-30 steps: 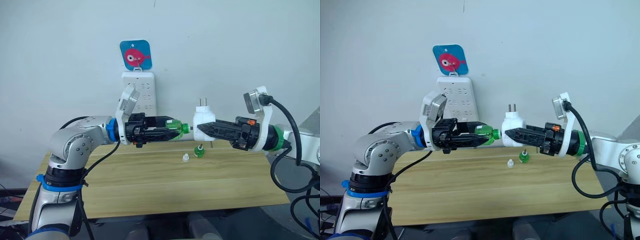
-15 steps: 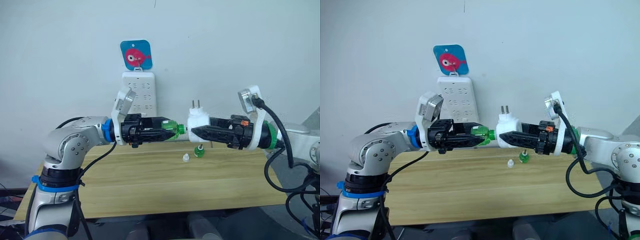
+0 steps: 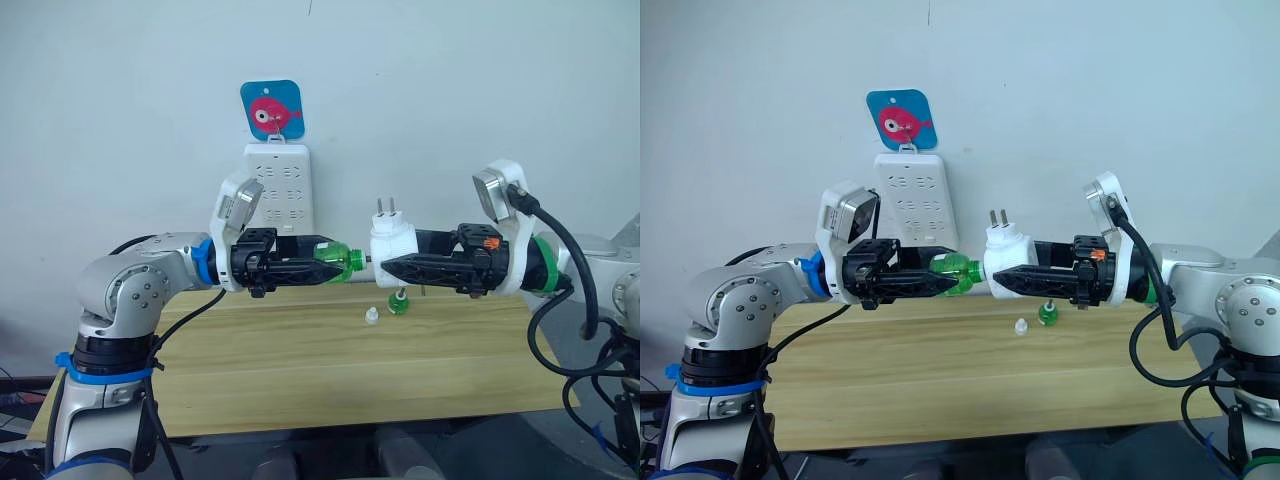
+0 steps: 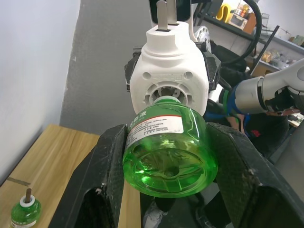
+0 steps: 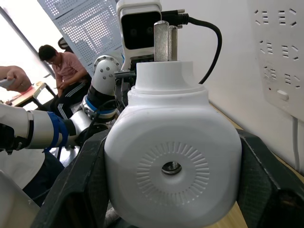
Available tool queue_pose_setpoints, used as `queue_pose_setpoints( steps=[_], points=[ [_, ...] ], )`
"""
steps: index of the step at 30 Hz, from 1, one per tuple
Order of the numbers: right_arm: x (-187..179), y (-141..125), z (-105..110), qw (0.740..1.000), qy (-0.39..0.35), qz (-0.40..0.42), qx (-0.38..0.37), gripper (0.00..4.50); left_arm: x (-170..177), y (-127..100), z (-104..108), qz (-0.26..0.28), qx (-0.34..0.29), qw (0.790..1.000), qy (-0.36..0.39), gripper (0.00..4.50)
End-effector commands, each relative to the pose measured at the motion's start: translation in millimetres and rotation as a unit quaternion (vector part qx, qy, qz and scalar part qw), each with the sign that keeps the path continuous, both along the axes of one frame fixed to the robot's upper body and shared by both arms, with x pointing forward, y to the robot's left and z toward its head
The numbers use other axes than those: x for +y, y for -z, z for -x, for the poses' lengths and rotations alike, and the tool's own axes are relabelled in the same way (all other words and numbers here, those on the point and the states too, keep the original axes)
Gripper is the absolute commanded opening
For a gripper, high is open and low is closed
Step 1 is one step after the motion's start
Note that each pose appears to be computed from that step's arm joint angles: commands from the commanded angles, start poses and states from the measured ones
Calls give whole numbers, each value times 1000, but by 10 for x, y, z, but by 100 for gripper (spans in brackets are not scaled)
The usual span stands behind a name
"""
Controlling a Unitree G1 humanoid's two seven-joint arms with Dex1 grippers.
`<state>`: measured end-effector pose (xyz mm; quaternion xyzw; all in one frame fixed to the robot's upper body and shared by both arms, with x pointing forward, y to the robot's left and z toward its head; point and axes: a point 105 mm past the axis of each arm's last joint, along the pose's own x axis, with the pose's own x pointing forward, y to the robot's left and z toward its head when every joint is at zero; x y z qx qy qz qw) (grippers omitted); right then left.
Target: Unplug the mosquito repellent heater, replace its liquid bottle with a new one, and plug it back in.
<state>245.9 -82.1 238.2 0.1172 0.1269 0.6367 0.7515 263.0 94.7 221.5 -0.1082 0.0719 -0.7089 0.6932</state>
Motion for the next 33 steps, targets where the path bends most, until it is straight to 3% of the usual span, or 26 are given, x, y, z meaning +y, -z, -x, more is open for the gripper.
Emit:
queue_pose_setpoints(
  steps=[1, 14, 21, 33],
  points=[
    [213, 0, 216, 998, -70, -7, 6, 299, -207, -64, 135, 10, -15, 999, 51, 228],
    [15, 36, 92, 999, -26, 6, 23, 299, -124, -57, 156, 0, -16, 999, 46, 228],
    [-96, -39, 132, 999, -33, 2, 31, 299, -96, -18, 72, -4, -20, 1000, 18, 228],
    [-178, -60, 77, 999, 20, -17, 30, 299, -102, 22, 52, -8, -28, 1000, 7, 228]
  ],
)
